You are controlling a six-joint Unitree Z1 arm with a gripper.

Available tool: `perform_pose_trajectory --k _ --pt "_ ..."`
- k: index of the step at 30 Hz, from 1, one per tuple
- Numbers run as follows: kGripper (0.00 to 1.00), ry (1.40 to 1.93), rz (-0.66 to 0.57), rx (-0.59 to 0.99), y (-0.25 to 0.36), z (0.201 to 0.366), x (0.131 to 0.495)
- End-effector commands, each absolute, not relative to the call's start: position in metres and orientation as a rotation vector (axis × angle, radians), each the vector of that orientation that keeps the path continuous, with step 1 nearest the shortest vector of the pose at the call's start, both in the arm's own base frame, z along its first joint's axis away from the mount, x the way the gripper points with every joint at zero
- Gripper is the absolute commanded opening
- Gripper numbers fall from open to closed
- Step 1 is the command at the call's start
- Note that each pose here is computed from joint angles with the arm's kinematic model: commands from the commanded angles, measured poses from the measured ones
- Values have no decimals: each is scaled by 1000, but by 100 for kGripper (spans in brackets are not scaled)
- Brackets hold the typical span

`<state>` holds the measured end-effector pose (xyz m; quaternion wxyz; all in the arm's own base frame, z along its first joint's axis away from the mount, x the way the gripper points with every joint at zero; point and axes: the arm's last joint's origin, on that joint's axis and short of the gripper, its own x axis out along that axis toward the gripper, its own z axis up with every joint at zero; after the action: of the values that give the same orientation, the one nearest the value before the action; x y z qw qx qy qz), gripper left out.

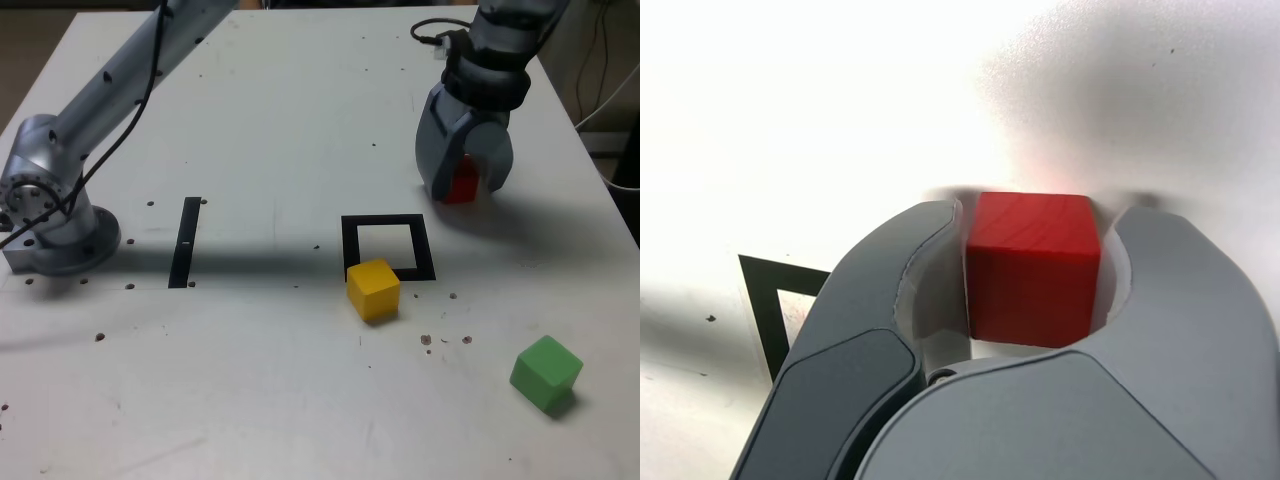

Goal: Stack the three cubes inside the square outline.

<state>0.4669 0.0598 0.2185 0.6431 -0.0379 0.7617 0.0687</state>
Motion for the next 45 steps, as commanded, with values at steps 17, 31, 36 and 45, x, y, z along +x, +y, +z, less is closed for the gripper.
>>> perform_pose_trajectory --k 17,31,36,45 --pt "26 1702 -30 113 30 271 430" --pt "25 1766 -21 93 2 238 364" --pt "24 1729 24 38 -11 237 350" --pt "24 1691 41 -6 -23 236 348"
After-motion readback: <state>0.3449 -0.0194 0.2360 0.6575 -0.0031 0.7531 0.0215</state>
